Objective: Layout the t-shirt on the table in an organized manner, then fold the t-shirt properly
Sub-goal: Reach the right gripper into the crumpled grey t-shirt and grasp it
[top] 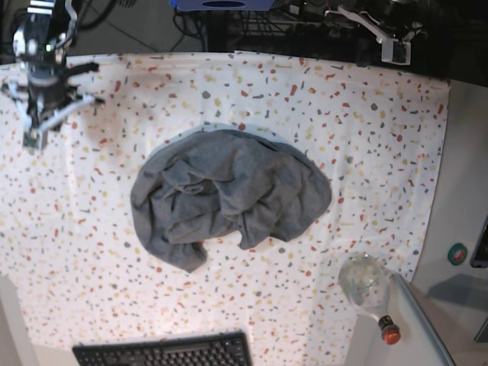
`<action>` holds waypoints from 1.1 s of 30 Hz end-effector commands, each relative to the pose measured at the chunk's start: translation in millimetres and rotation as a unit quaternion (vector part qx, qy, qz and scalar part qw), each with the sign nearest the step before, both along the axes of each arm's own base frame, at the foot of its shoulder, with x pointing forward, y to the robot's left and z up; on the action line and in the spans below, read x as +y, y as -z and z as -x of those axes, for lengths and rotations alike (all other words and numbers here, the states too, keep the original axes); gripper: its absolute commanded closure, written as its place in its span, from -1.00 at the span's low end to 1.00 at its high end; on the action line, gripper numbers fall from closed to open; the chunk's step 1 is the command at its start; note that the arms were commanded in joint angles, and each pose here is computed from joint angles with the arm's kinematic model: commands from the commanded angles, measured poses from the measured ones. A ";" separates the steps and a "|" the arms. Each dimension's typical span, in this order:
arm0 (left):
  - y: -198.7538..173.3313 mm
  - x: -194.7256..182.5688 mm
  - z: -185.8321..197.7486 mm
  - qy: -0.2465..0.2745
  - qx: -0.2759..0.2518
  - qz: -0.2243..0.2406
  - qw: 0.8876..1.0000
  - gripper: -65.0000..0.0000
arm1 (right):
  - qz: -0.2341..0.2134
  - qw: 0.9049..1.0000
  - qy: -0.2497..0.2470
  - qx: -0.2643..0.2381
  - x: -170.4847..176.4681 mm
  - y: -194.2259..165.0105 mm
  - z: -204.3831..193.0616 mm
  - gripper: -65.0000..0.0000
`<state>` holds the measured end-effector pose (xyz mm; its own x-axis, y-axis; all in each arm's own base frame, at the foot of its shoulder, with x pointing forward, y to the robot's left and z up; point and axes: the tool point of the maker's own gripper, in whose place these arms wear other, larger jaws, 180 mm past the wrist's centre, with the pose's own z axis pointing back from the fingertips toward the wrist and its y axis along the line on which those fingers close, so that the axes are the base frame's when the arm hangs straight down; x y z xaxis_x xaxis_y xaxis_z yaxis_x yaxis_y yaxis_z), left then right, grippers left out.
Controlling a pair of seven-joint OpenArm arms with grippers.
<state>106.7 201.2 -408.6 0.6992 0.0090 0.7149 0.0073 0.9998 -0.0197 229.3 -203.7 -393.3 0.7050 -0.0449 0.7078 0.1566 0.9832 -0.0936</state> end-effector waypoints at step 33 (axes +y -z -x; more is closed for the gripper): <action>-20.0 66.0 -24.1 -0.208 -0.065 0.004 0.976 1.00 | 0.001 0.922 -0.387 0.014 282.0 20.1 -198.0 -0.39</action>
<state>129.4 265.8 -395.5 0.5529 0.2931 0.7800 -0.4029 0.9134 -0.0576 411.8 69.0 -434.1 0.5791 0.5003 0.6437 -0.5972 0.7978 -0.0829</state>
